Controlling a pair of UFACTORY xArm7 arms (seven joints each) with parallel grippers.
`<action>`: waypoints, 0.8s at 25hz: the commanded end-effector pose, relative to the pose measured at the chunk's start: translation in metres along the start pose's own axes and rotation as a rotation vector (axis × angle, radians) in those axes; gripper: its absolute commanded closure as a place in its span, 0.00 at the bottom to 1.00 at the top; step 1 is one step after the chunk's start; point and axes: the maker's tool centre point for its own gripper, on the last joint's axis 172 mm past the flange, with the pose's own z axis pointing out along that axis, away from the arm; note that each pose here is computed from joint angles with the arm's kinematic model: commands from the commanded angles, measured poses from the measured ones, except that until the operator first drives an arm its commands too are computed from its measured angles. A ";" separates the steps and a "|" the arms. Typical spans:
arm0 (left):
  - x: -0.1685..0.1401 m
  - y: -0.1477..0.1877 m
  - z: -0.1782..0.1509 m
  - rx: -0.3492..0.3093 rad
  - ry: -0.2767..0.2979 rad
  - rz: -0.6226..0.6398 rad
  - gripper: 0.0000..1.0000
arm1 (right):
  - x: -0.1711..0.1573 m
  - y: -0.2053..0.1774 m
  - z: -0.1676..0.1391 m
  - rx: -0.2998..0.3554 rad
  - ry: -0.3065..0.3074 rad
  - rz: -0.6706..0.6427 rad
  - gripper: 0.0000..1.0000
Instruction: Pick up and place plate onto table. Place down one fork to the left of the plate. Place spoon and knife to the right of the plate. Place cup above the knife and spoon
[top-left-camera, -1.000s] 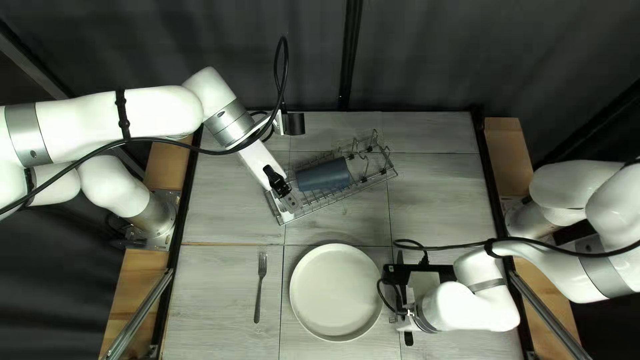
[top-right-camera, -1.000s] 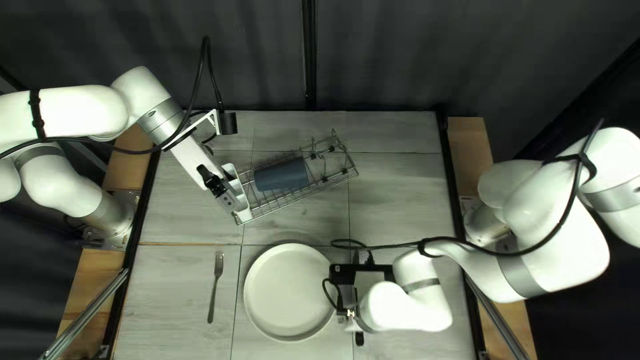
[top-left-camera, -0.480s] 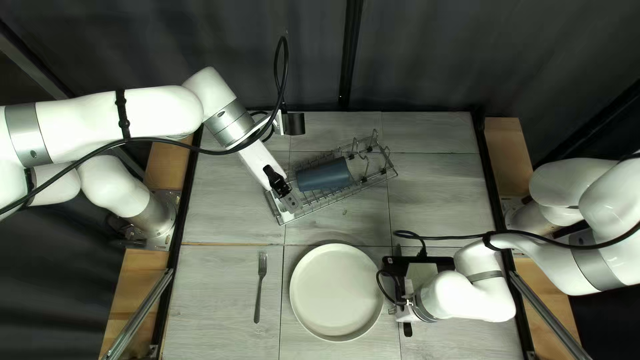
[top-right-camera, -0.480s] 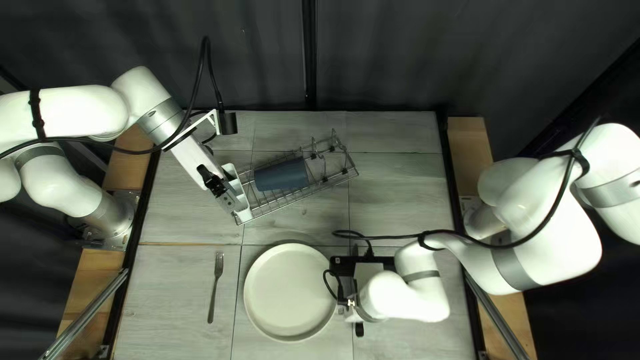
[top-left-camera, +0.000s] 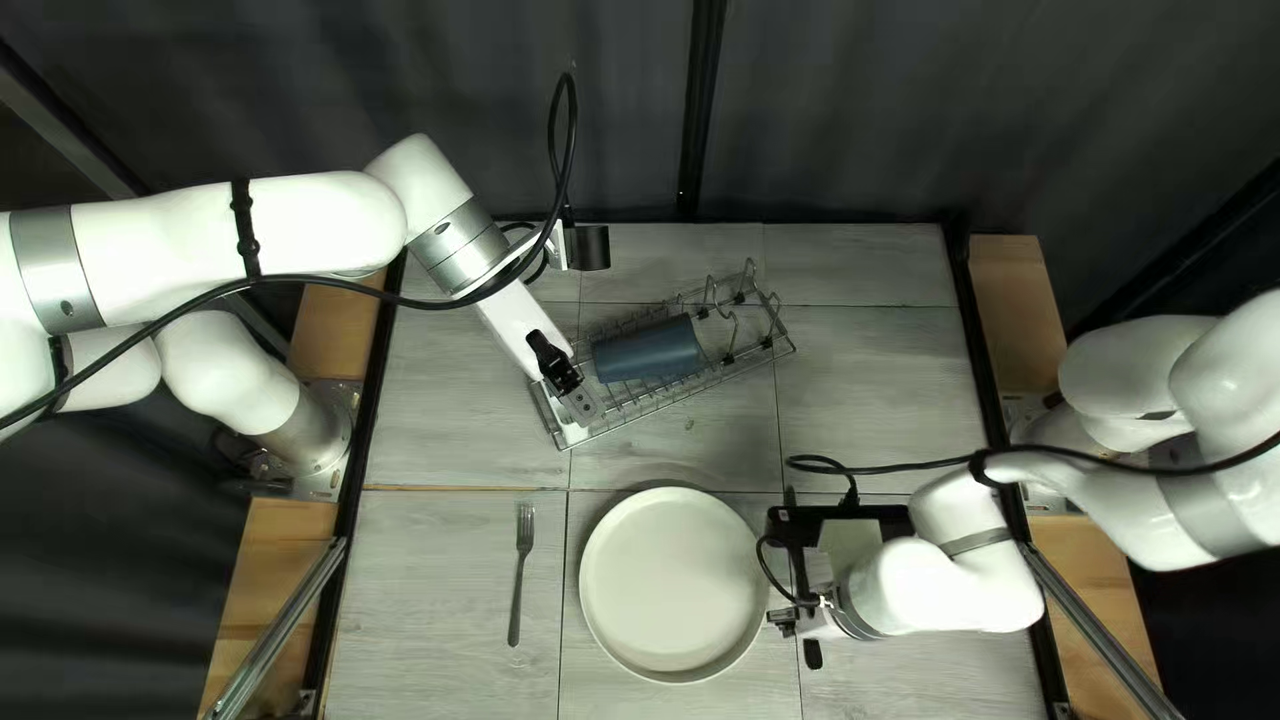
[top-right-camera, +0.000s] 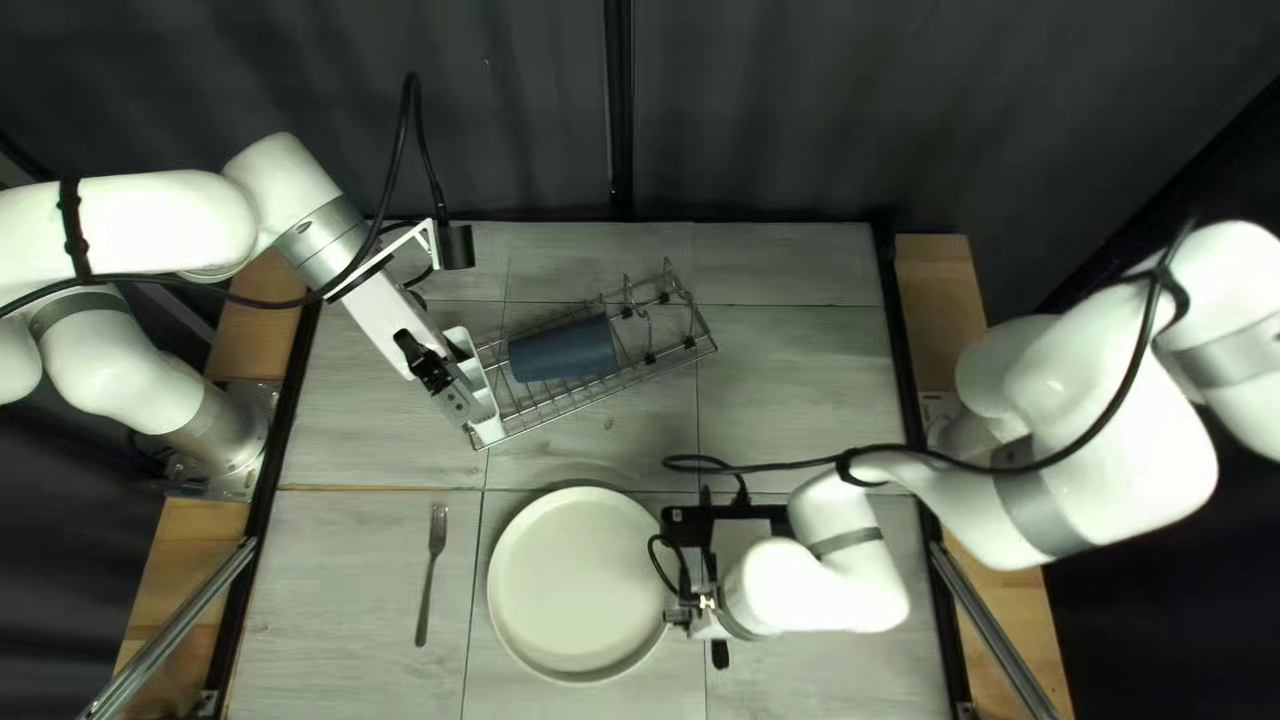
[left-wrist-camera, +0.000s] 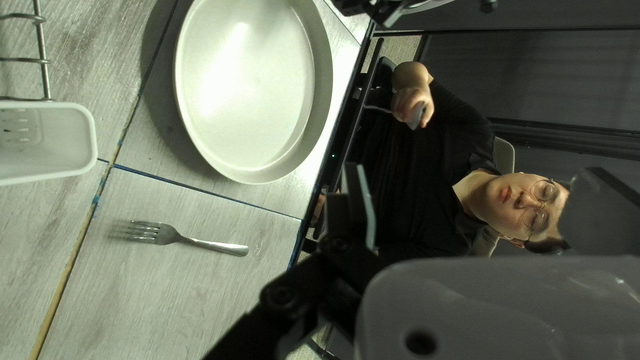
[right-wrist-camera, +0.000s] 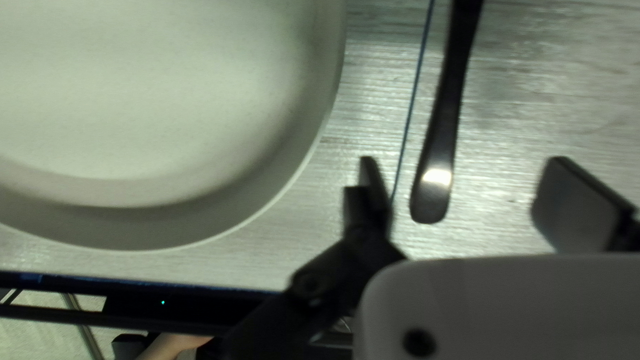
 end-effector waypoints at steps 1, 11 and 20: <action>0.000 0.000 0.000 0.000 0.000 0.000 0.00 | 0.025 0.009 -0.079 -0.047 0.062 -0.198 0.00; 0.000 0.000 0.000 0.000 0.000 0.000 0.00 | 0.047 0.018 -0.106 -0.031 0.080 -0.229 0.00; 0.000 0.000 0.000 0.000 0.000 0.000 0.00 | 0.047 0.018 -0.106 -0.031 0.080 -0.229 0.00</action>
